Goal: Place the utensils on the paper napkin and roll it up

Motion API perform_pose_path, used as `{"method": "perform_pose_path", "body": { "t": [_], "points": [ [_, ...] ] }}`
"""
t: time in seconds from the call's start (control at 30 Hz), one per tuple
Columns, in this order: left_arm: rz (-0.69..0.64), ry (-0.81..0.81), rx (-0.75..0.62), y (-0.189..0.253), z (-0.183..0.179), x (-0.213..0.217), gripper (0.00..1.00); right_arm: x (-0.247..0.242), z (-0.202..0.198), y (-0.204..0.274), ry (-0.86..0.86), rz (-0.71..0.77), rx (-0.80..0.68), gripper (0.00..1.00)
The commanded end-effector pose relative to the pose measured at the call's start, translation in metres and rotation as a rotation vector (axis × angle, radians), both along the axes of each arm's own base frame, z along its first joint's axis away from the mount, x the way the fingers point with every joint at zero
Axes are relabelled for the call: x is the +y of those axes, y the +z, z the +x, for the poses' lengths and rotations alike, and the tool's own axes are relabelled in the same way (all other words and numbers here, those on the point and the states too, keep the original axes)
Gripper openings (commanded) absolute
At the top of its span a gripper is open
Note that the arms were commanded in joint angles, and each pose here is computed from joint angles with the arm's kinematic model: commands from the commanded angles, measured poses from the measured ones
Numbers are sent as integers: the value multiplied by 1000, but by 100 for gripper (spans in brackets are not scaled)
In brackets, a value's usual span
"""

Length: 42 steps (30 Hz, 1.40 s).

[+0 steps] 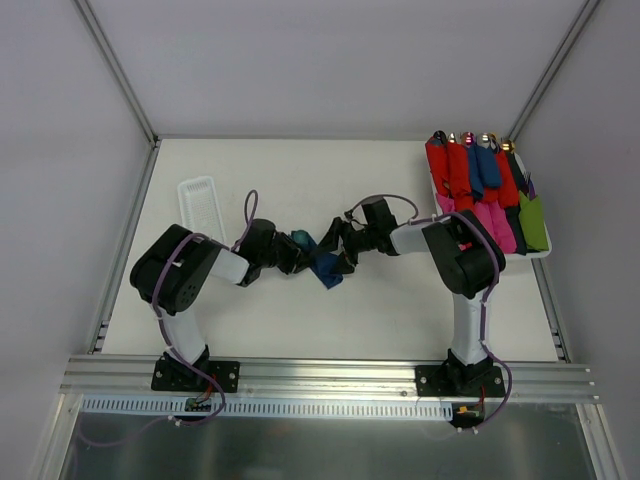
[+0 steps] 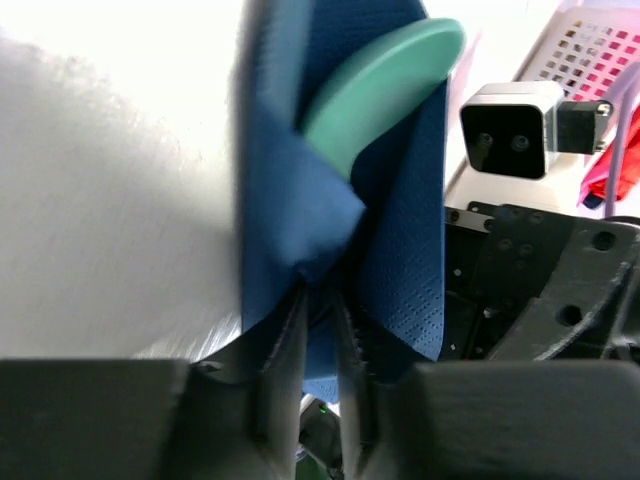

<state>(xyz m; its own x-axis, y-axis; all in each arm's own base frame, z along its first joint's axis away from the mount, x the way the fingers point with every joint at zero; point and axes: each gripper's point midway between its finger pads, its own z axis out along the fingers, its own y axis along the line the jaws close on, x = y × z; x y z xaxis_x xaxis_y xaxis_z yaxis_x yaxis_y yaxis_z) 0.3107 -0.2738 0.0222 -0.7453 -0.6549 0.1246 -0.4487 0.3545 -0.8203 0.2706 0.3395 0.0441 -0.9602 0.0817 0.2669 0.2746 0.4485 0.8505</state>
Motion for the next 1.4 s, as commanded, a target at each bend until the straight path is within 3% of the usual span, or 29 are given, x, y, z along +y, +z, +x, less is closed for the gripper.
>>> {"method": "perform_pose_path", "body": {
  "t": [0.0, 0.17, 0.33, 0.53, 0.77, 1.0, 1.37],
  "points": [
    [105, 59, -17, 0, 9, 21, 20, -43, -52, -91, -73, -317, 348, 75],
    [100, 65, -66, 32, 15, 24, 30, -43, -52, -92, -64, -326, 338, 81],
    [117, 85, -91, 53, 24, 38, 31, -43, -50, -91, -58, -325, 315, 83],
    [134, 27, -141, 71, 50, 41, 24, -42, -47, -88, -46, -316, 274, 84],
    [89, -162, -120, 72, 74, 1, 10, -42, -45, -90, -43, -319, 268, 84],
    [58, -291, -81, 61, 43, -14, 2, -39, -41, -85, -33, -304, 245, 83],
    [37, -439, 38, 30, -7, -18, 0, -40, -42, -85, -10, -314, 239, 83]
  ]
}}
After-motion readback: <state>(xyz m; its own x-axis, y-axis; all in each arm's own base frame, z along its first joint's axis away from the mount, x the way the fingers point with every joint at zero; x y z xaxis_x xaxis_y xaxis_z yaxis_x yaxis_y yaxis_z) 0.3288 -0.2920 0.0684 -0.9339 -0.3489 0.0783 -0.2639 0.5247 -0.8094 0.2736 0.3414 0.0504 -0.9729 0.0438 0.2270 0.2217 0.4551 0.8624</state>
